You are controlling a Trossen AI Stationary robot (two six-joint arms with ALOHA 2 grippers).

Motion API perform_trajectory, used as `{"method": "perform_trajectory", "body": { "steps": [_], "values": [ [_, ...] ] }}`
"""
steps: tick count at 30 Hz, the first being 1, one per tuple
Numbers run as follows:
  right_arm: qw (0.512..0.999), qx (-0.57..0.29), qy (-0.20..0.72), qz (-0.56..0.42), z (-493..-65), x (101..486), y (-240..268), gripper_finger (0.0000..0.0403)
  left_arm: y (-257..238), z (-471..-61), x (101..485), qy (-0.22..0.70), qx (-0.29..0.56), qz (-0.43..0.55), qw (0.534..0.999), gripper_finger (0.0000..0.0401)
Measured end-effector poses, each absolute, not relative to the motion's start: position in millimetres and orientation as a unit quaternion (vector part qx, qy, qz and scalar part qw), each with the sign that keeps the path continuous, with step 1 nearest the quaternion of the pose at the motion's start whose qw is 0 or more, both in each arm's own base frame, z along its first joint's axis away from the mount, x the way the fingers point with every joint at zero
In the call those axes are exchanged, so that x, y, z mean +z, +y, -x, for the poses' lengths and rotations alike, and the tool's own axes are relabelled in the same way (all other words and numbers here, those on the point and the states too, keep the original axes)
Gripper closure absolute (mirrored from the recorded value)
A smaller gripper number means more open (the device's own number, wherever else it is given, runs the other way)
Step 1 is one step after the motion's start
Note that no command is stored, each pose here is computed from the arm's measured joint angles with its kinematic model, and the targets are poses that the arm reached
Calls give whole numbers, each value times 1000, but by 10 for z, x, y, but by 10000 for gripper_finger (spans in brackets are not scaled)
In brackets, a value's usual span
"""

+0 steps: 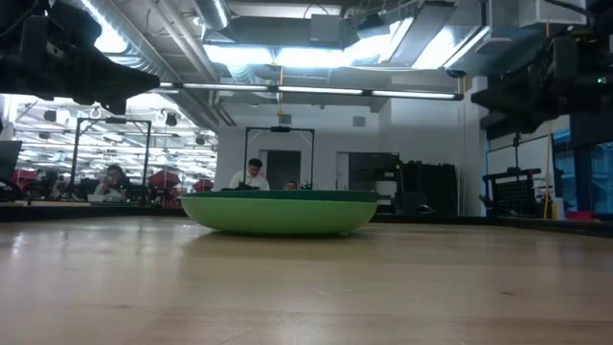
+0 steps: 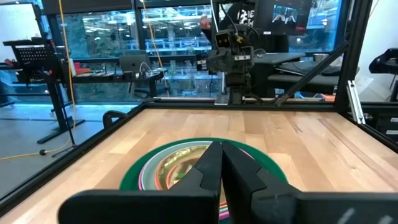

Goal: Stack plastic plates
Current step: Return to Home Position

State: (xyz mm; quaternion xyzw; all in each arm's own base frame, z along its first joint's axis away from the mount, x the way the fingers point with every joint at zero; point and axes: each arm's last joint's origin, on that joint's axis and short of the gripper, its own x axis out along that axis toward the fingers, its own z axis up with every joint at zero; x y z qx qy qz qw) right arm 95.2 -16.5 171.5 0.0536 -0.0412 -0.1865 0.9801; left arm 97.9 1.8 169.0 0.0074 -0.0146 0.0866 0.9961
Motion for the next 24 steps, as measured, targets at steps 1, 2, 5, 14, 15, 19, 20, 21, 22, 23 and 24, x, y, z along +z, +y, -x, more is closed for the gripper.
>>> {"method": "perform_trajectory", "body": {
  "steps": [1, 2, 5, 14, 15, 19, 20, 21, 22, 23, 24],
  "values": [
    [981, -182, -45, -49, -947, 1726, -163, 397, 18, -979, 1690, -15, 87, -7, 996, 397],
    [983, -178, -41, -39, -950, 1723, -160, 397, 18, -979, 1690, -15, 87, -7, 996, 397],
    [989, -148, -28, -11, -958, 1709, -144, 397, 18, -979, 1691, -15, 87, -7, 996, 397],
    [997, -55, -8, -48, -978, 1670, -91, 397, 18, -979, 1691, -15, 87, -7, 996, 397],
    [997, -55, -9, -49, -978, 1671, -91, 397, 18, -979, 1691, -15, 86, -7, 996, 397],
    [997, -55, -9, -49, -978, 1670, -91, 397, 18, -979, 1691, -15, 87, -7, 996, 397],
    [997, -55, -8, -49, -978, 1670, -91, 397, 18, -979, 1691, -15, 87, -7, 996, 397],
    [997, -55, -8, -49, -978, 1670, -91, 397, 18, -979, 1691, -15, 87, -7, 996, 397],
    [997, -55, -9, -49, -978, 1670, -91, 397, 18, -979, 1691, -15, 87, -7, 996, 397],
    [997, -55, -9, -49, -978, 1670, -91, 397, 18, -979, 1691, -15, 87, -7, 996, 397],
    [997, -55, -8, -49, -978, 1669, -91, 397, 18, -979, 1691, -15, 87, -7, 996, 397]
  ]
}}
